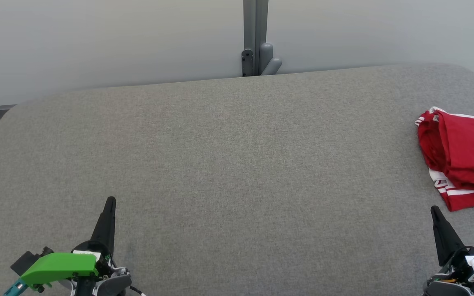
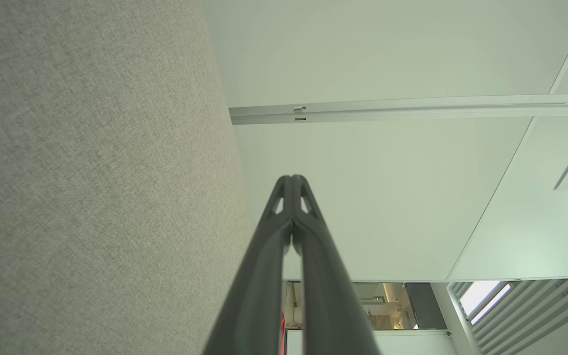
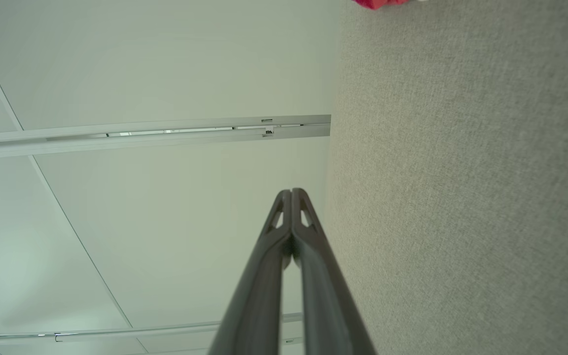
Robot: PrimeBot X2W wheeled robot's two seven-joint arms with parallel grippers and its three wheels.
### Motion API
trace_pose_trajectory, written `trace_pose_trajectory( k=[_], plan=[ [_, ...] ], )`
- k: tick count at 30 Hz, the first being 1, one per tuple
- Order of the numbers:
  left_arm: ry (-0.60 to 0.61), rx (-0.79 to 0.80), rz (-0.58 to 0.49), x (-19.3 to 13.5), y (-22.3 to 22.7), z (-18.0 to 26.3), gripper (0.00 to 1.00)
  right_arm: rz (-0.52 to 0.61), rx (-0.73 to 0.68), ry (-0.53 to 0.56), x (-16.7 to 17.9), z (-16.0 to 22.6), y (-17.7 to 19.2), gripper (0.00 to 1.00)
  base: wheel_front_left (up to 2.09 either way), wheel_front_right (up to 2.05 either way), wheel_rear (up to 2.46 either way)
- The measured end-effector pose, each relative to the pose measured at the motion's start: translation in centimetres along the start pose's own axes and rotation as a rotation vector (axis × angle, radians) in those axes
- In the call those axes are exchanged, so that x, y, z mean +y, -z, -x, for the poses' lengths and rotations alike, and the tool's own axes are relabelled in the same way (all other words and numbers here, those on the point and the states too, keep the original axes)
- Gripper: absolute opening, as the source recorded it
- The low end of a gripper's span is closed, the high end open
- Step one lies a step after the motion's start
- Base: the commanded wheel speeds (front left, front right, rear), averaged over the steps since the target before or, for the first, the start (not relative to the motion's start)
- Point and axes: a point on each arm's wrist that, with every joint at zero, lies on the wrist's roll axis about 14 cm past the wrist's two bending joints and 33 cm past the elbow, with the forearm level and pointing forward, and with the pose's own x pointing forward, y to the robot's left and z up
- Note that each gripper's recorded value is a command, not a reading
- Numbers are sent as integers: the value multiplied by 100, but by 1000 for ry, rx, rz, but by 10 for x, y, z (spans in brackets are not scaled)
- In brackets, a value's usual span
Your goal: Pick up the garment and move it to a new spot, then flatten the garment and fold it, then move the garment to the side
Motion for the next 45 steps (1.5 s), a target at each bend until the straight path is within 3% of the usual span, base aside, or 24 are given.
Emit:
trace_pose_trajectory(
  k=[45],
  plan=[
    [0,-1,1,0,0,0,0,0,0,0,0,0,0,0,0,0,0]
  ],
)
